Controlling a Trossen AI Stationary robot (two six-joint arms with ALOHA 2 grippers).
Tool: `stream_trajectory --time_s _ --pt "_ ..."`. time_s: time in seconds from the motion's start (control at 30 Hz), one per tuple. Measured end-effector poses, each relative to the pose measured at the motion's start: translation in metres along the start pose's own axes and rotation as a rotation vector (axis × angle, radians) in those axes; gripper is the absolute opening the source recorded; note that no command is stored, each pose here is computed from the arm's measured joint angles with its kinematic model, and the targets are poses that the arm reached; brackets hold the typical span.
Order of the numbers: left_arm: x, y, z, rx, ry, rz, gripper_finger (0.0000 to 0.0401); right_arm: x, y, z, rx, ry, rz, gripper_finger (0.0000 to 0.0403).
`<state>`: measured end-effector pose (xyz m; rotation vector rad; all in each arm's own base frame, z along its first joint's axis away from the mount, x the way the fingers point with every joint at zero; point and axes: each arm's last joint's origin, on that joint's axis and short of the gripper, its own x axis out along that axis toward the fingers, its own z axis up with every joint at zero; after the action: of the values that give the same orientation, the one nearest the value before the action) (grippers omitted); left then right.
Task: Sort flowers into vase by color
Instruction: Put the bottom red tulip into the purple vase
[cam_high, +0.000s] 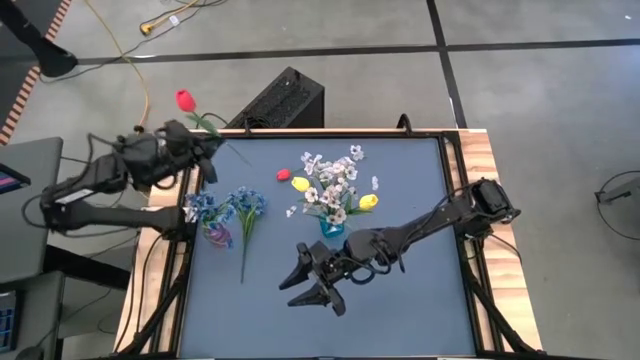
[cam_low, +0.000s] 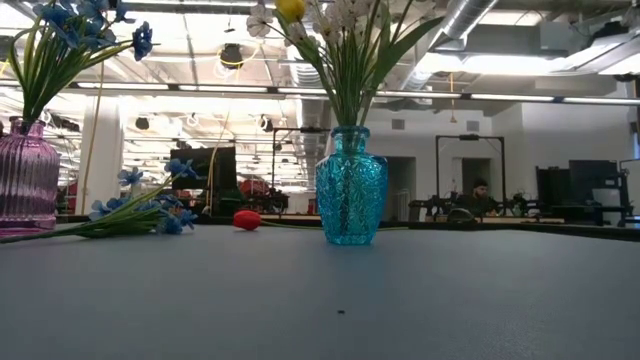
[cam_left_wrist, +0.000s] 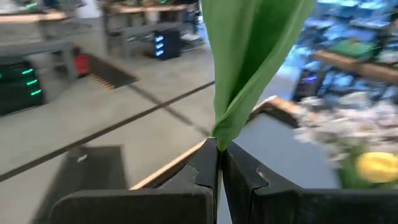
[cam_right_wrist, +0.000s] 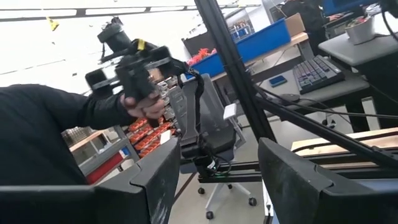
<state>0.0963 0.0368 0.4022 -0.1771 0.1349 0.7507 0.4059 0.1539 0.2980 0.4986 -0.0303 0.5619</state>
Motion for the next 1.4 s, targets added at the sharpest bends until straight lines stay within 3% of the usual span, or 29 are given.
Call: stream_trajectory --time_s 0.43,0.67,0.97,1.1,1.23,1.4 --pt "-0.031 0.037 0.0 0.07 0.261 0.276 0.0 0.001 0.003 -0.004 0.005 0.021 0.0 0.0243" --pt "-0.049 0.04 -0.016 -0.07 0.39 0.212 0.0 0.001 0.005 -0.005 0.039 0.025 0.004 0.0243" --pt "-0.104 0.052 -0.033 -0.284 0.332 0.163 0.0 0.002 0.011 -0.008 0.043 0.033 0.019 0.0243" --pt "-0.112 0.053 -0.036 -0.324 0.31 0.116 0.0 0.002 0.01 -0.008 0.045 0.032 0.017 0.0243" --pt "-0.115 0.051 -0.04 -0.338 0.375 0.034 0.0 0.001 0.007 -0.006 0.043 0.027 0.009 0.0243" --pt "-0.12 0.052 -0.046 -0.338 0.426 0.016 0.0 0.002 0.008 -0.007 0.043 0.015 -0.012 0.0243"
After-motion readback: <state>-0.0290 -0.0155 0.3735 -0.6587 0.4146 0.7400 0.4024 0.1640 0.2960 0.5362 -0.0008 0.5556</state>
